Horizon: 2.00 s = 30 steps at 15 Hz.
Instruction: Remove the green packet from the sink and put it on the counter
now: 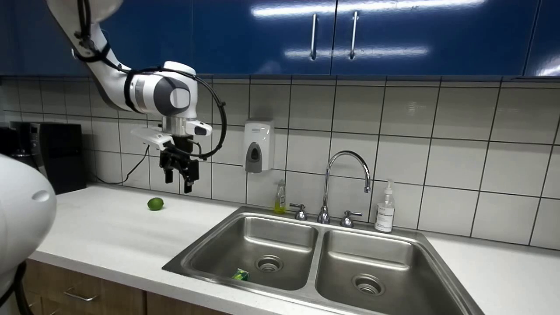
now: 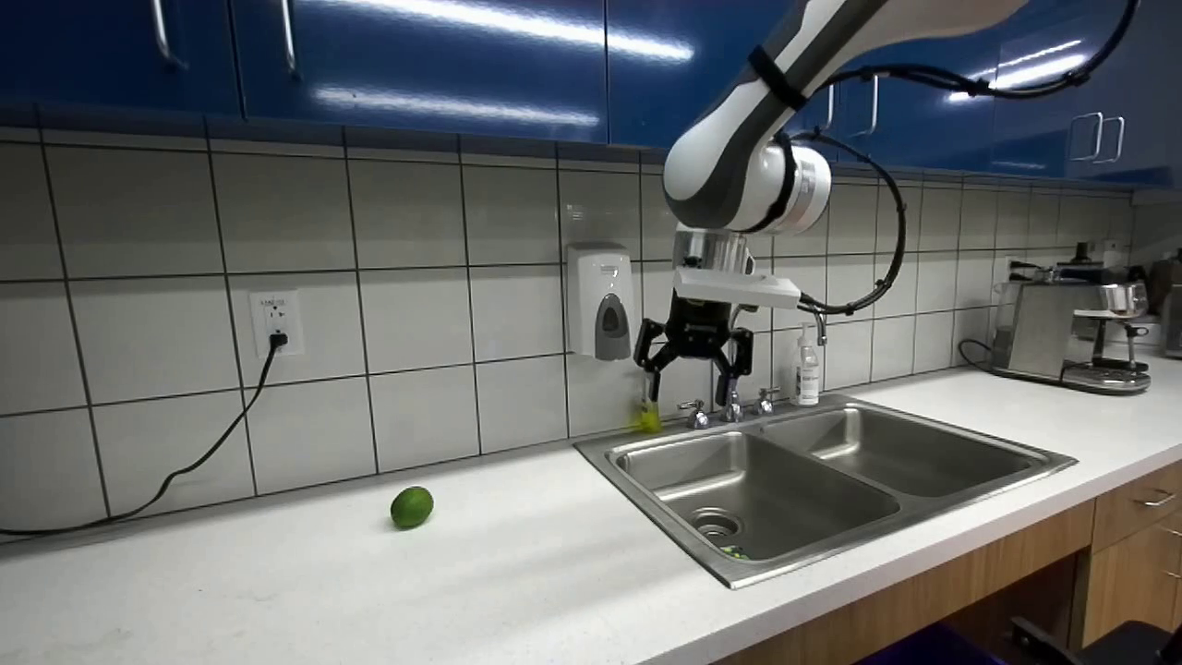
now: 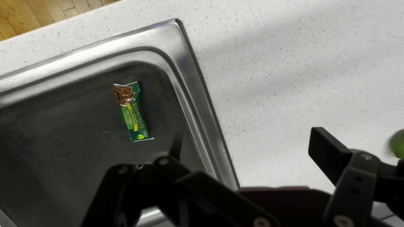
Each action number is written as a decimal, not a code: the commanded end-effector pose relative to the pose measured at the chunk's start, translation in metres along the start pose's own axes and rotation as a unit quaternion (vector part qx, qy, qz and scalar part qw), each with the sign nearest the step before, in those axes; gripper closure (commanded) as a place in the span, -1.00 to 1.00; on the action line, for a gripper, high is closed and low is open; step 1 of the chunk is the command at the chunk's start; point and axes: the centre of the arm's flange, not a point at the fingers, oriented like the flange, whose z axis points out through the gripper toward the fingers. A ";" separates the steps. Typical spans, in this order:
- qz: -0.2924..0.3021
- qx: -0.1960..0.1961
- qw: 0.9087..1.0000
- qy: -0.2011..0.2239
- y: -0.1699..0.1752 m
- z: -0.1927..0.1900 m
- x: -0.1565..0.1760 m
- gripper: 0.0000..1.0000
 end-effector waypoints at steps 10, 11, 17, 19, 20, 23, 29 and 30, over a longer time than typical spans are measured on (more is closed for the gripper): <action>0.057 -0.066 0.996 0.020 0.100 0.100 0.099 -1.00; 0.063 -0.070 0.995 0.018 0.109 0.103 0.102 -1.00; 0.075 -0.084 0.994 -0.011 0.140 0.129 0.107 -1.00; 0.075 -0.087 0.993 -0.021 0.144 0.142 0.106 -1.00; 0.076 -0.088 0.993 -0.025 0.145 0.147 0.106 -1.00; 0.077 -0.093 0.992 -0.033 0.150 0.163 0.105 -1.00; 0.068 -0.097 0.991 -0.059 0.154 0.196 0.104 -1.00; 0.066 -0.097 0.991 -0.063 0.154 0.200 0.104 -1.00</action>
